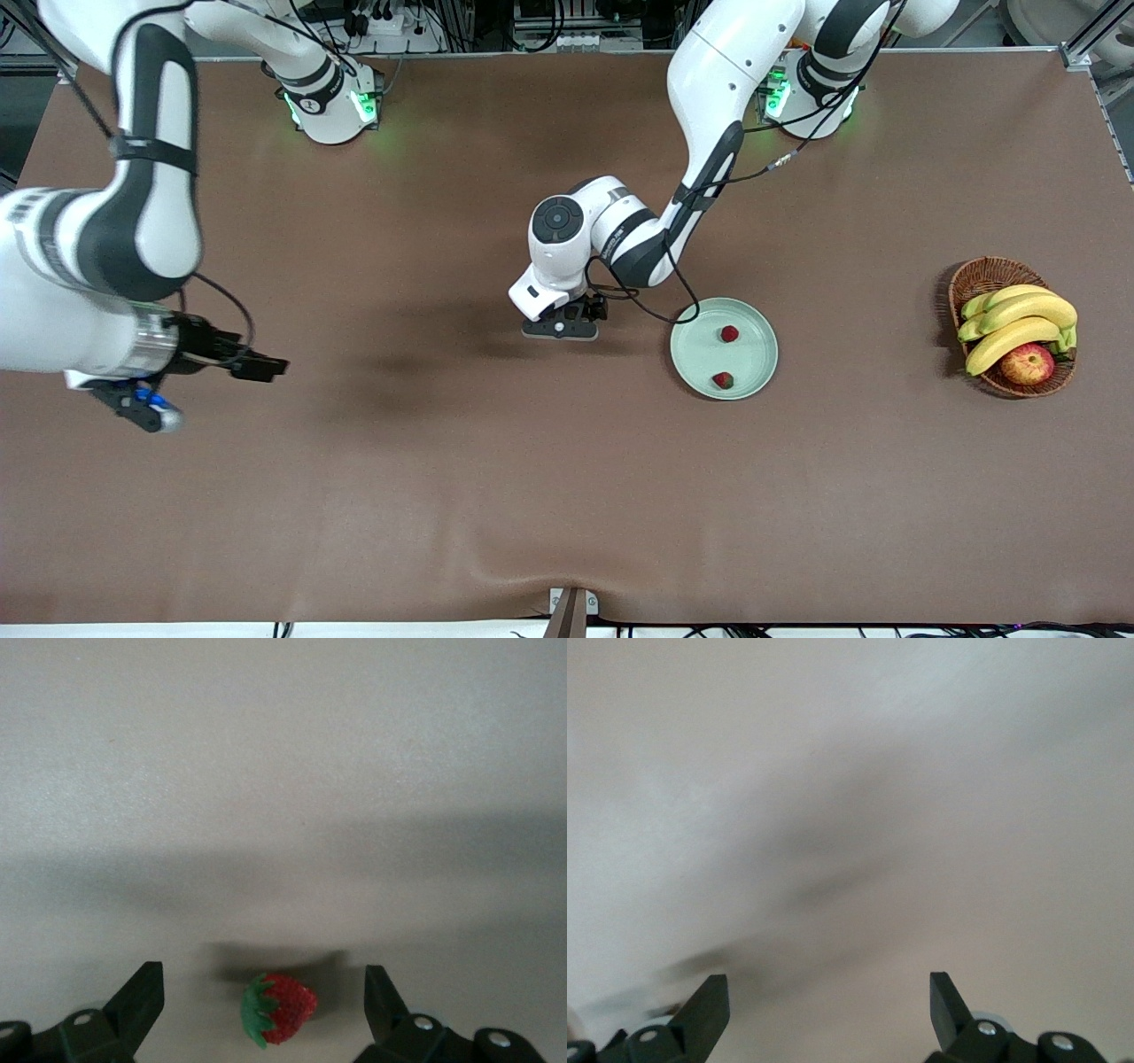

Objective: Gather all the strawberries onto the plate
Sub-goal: 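Grasp the last strawberry with the left gripper while the right gripper withdraws, then lower the strawberry onto the plate and open the left gripper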

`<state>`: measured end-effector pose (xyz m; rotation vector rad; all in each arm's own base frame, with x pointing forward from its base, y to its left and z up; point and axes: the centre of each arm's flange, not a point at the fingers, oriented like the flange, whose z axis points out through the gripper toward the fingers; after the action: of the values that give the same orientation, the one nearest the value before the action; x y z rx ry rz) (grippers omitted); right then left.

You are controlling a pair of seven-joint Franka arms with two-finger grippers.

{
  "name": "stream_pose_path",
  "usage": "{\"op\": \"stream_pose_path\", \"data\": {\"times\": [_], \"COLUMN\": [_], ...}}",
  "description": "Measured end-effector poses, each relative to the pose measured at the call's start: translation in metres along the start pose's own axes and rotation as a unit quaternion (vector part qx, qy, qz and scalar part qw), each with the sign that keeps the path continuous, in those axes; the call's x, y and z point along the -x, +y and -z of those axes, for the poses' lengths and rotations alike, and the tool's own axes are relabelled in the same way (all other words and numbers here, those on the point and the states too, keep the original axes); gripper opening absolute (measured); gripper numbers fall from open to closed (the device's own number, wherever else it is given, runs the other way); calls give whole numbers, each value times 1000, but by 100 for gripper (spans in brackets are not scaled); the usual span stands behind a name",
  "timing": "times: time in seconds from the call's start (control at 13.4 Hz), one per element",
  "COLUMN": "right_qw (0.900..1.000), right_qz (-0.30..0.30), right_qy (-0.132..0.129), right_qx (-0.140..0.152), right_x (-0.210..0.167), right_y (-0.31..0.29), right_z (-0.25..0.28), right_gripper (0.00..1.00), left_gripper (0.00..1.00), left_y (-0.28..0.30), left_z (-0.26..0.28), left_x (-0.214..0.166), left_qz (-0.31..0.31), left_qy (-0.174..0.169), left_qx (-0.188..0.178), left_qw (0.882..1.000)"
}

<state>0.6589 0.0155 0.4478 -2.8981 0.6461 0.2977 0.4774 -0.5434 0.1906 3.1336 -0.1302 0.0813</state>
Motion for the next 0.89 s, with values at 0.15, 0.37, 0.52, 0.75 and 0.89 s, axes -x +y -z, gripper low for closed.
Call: {"op": "stream_pose_path", "data": {"times": [0.15, 0.37, 0.52, 0.75, 0.89], "right_qw": [1000, 998, 997, 994, 992], "right_qz": [19, 54, 69, 79, 90], "right_qy": [7, 22, 46, 69, 80], "right_qx": [1, 13, 9, 17, 23], "right_x": [-7, -4, 10, 41, 71], "right_y": [33, 51, 51, 62, 66], "right_z": [21, 48, 77, 110, 117], "right_gripper": [100, 100, 100, 100, 100], "left_gripper": [100, 100, 100, 86, 61], "left_y": [1, 3, 6, 7, 7], "left_z": [-1, -9, -14, -14, -13], "left_x": [1, 5, 11, 11, 10], "left_qz": [-2, -5, -9, -10, -10], "left_qy": [0, -4, -7, -7, -6], "left_qx": [-1, -4, -7, -6, -5], "left_qw": [1000, 1000, 1000, 1000, 1000]}}
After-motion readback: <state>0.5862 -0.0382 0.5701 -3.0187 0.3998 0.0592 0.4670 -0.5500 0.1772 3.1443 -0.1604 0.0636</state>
